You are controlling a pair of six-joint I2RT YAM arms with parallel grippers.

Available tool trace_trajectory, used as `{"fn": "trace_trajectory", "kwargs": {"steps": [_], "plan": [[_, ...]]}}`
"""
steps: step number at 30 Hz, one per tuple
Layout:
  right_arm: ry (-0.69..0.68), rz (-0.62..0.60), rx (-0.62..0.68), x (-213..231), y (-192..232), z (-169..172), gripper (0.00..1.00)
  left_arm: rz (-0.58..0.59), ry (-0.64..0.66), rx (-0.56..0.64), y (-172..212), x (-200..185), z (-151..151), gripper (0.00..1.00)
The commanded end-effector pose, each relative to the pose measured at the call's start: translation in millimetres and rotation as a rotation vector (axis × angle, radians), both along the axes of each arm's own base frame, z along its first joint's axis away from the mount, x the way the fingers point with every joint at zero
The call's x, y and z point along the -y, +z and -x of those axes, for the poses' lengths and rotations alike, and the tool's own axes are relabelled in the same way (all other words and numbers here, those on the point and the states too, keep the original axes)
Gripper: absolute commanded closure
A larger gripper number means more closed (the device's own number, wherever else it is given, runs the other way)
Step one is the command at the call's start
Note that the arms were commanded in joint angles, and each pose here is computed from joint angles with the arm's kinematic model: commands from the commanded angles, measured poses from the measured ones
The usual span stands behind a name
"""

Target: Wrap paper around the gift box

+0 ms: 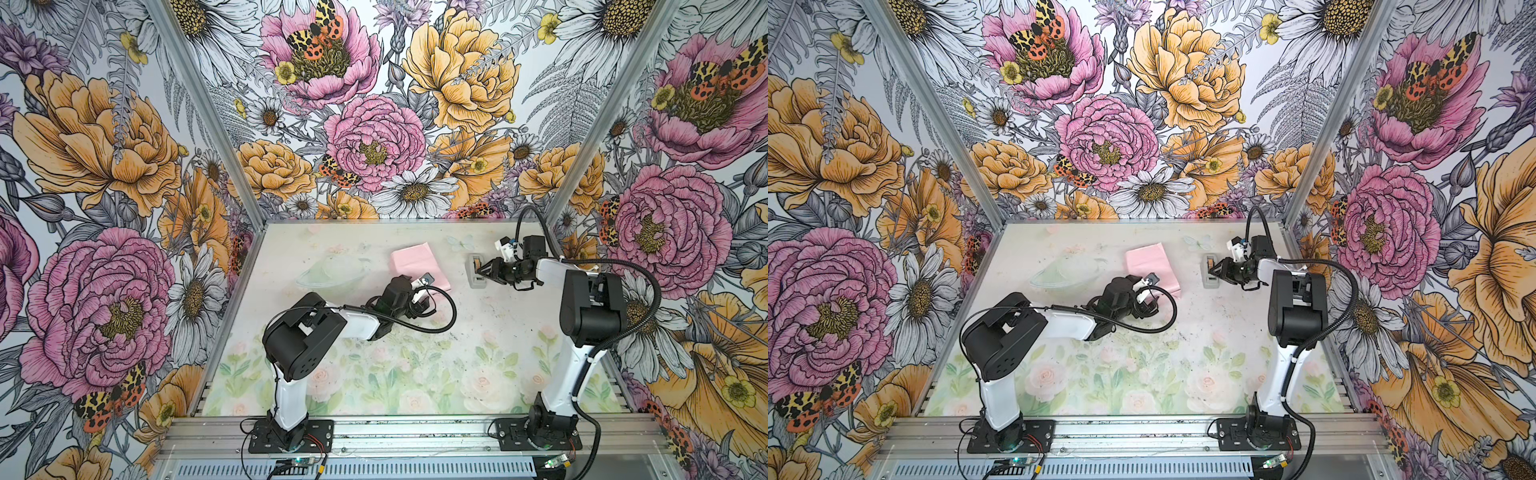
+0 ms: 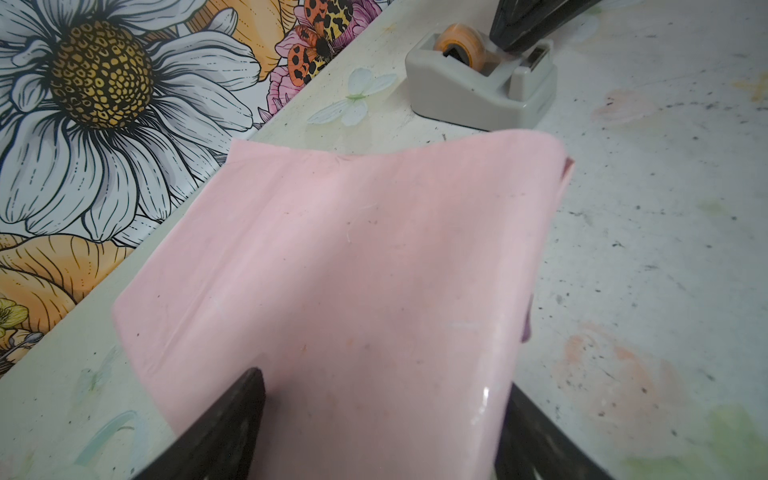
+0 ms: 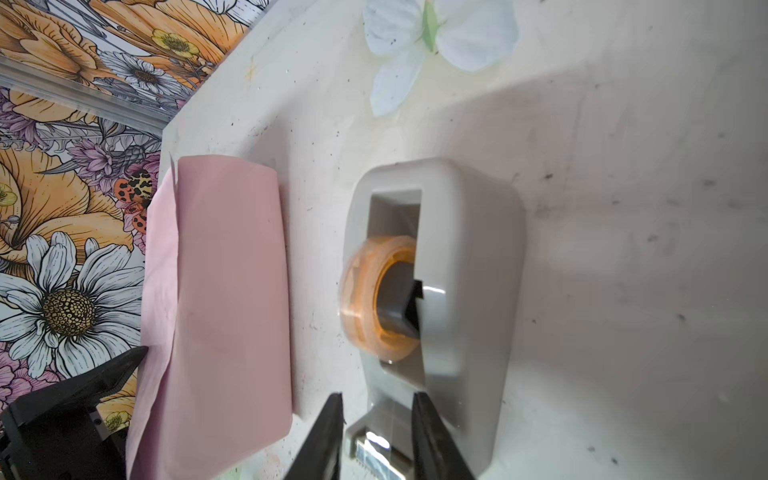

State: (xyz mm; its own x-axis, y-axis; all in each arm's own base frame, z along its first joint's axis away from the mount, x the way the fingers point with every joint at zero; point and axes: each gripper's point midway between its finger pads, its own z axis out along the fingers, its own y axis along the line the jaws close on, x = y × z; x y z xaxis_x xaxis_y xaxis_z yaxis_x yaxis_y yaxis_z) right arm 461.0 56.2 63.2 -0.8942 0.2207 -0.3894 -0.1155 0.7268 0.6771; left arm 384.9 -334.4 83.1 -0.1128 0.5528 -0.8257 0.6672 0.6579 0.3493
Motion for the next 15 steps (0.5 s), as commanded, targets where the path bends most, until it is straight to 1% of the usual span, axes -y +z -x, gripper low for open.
{"fn": "trace_trajectory", "kwargs": {"steps": [1, 8, 15], "plan": [[0.039, -0.013, -0.023, -2.1, -7.9, 0.7, 0.70, -0.110, 0.038, -0.178, -55.4, -25.9, 21.6, 0.18], [0.076, -0.038, -0.057, -6.8, -11.9, 5.0, 0.71, -0.110, 0.038, -0.176, -54.5, -25.8, 21.1, 0.18], [0.108, -0.083, -0.093, -11.1, -16.9, 5.1, 0.74, -0.112, 0.036, -0.176, -54.4, -26.0, 21.5, 0.18]]}}
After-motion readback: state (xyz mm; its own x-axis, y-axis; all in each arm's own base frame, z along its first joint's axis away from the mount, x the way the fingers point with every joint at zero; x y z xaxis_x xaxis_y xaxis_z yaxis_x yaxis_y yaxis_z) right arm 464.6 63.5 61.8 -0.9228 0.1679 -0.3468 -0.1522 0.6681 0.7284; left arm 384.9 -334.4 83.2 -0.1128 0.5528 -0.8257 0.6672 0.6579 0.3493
